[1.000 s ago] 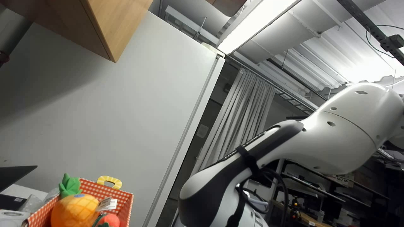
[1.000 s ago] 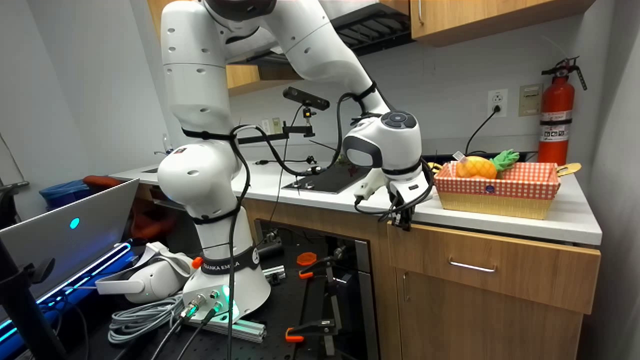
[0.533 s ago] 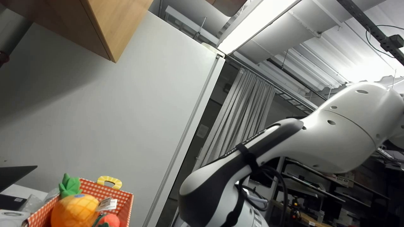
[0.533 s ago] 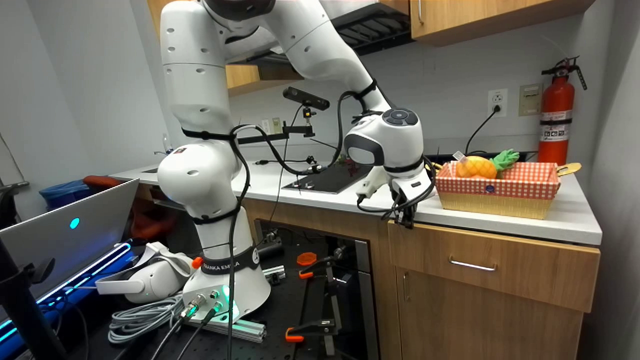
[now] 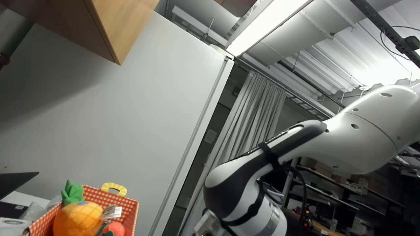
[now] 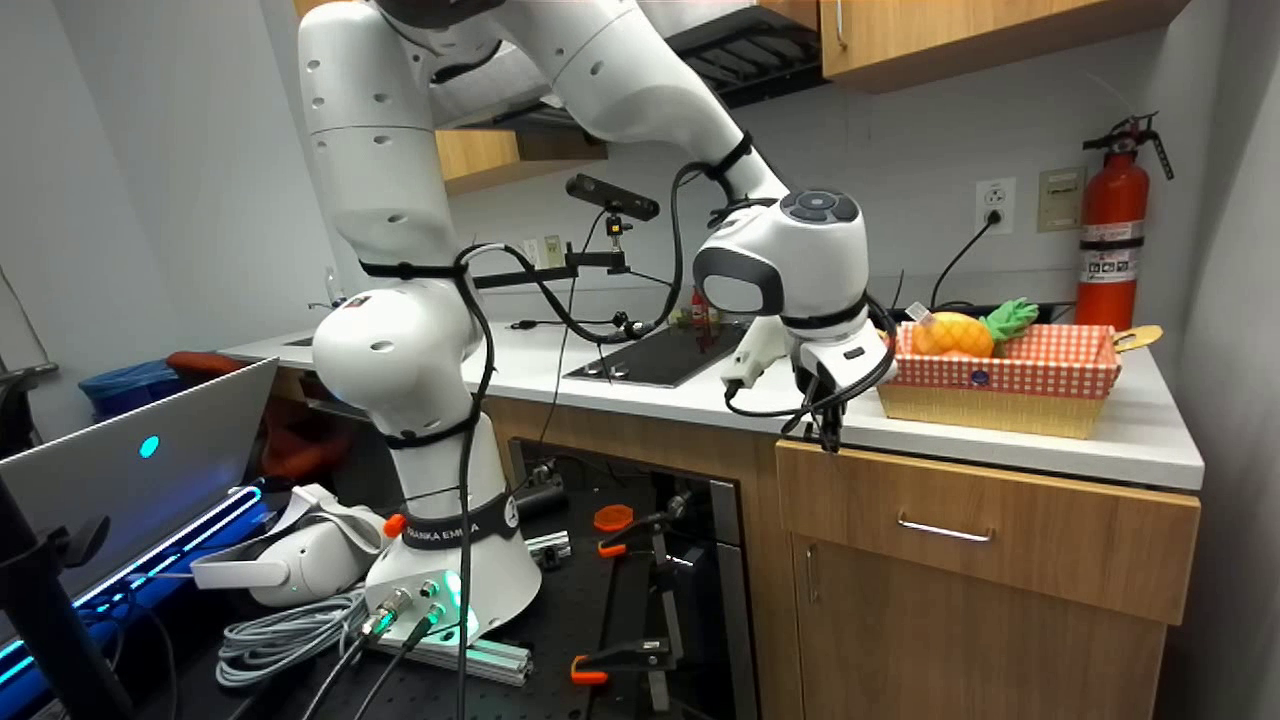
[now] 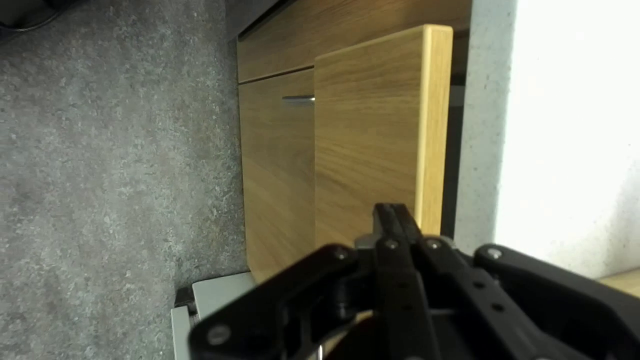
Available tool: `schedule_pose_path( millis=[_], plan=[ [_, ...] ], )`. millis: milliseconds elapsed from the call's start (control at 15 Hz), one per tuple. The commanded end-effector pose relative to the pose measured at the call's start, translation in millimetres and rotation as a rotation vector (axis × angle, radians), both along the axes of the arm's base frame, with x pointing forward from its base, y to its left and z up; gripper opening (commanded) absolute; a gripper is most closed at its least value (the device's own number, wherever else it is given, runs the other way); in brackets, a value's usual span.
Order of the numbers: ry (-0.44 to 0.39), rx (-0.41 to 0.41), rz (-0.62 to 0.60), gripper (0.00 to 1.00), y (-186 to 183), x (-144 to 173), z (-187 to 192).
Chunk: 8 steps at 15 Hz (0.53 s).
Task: Close the open drawer, open the drawer then close the drawer again
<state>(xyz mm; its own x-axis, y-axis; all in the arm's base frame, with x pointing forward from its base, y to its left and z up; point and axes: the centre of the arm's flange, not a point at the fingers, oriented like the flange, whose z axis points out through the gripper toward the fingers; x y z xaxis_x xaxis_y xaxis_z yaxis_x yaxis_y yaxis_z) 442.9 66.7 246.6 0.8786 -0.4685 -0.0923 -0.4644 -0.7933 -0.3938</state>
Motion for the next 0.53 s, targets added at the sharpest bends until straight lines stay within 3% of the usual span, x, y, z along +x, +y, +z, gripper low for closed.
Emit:
schedule_pose_path(
  millis=[0, 467],
  plan=[
    [0.008, -0.022, 0.061, 0.00, -44.4, 0.6, 31.7],
    [0.013, -0.085, 0.082, 0.00, -112.0, 2.0, 51.1]
  ],
)
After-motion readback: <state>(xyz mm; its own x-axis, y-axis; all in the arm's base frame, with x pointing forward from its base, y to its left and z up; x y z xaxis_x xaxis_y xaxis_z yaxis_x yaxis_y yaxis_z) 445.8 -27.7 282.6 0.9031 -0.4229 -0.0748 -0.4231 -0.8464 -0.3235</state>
